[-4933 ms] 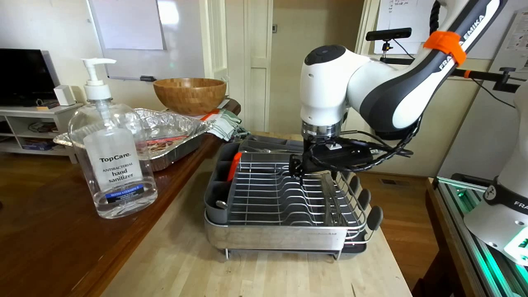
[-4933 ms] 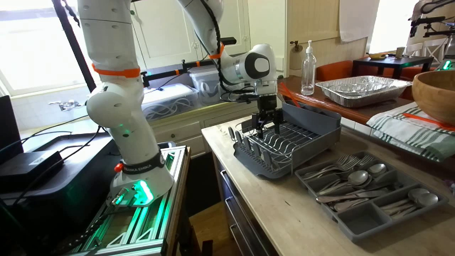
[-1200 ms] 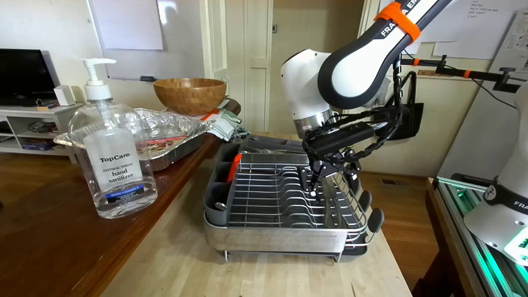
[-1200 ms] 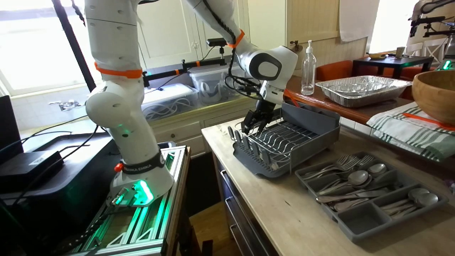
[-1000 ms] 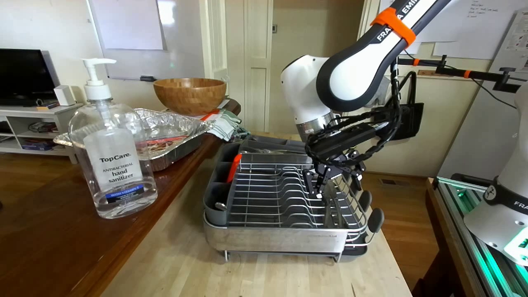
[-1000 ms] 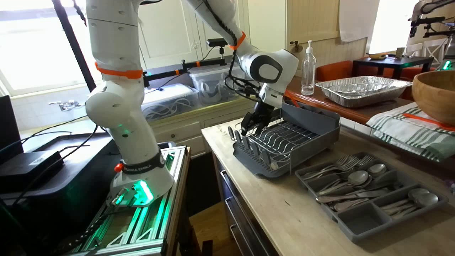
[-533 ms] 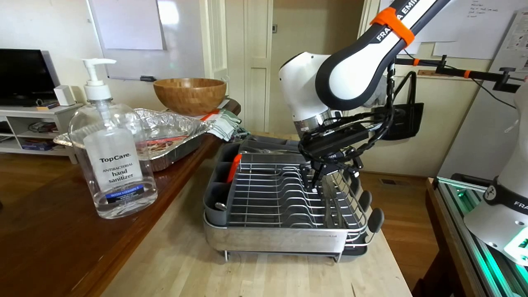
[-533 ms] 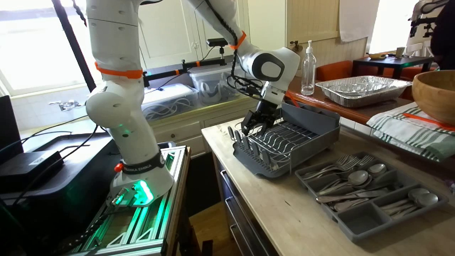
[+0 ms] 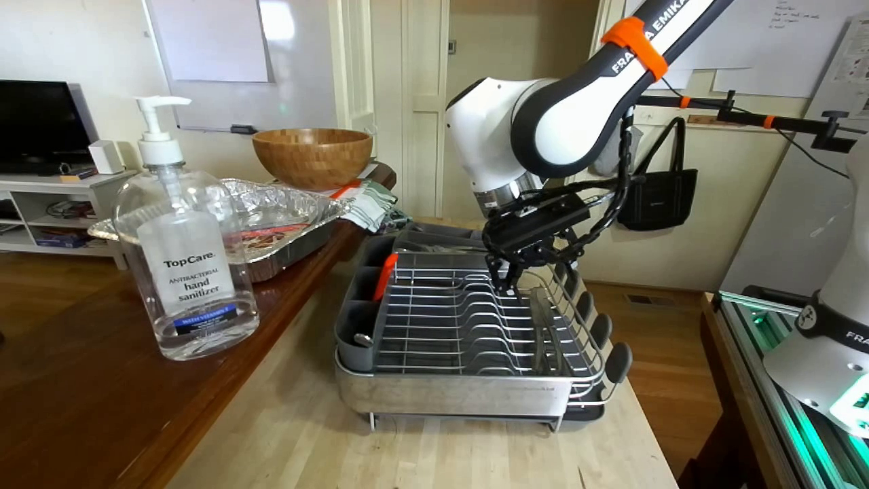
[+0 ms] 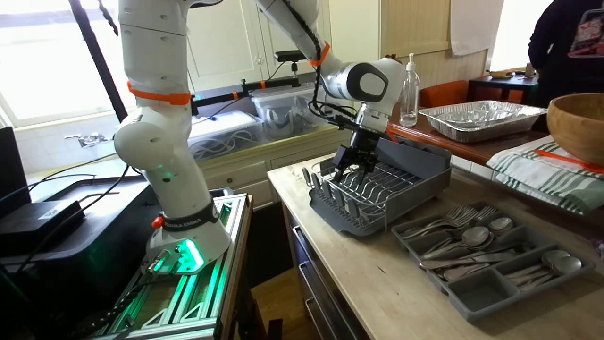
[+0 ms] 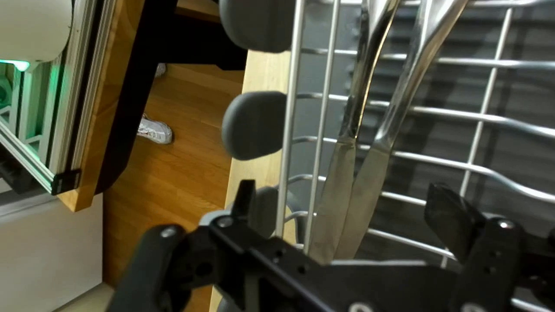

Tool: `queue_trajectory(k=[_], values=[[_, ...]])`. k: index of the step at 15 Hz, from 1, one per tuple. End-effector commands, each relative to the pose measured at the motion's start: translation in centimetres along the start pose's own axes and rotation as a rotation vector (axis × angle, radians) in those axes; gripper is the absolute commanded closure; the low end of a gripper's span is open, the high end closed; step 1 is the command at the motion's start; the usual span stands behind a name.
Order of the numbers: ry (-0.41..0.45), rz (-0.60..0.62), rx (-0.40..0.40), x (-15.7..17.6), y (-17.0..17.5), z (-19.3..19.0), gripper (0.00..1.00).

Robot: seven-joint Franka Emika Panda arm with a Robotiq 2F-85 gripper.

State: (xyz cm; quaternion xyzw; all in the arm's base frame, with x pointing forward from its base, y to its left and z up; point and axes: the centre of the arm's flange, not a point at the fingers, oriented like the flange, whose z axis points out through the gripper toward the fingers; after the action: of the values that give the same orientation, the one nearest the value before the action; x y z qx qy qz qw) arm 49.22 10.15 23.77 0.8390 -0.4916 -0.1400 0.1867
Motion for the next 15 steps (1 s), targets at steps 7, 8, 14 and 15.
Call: queue_trajectory(k=[7,8,14,15], values=[[0.068,-0.01,-0.029,0.2,-3.0,2.6,0.0],[0.071,-0.01,-0.031,0.2,-3.1,2.6,0.0],[0.049,-0.002,-0.039,0.2,-3.4,2.3,0.02],[0.036,-0.005,-0.04,0.2,-3.4,1.9,0.02]])
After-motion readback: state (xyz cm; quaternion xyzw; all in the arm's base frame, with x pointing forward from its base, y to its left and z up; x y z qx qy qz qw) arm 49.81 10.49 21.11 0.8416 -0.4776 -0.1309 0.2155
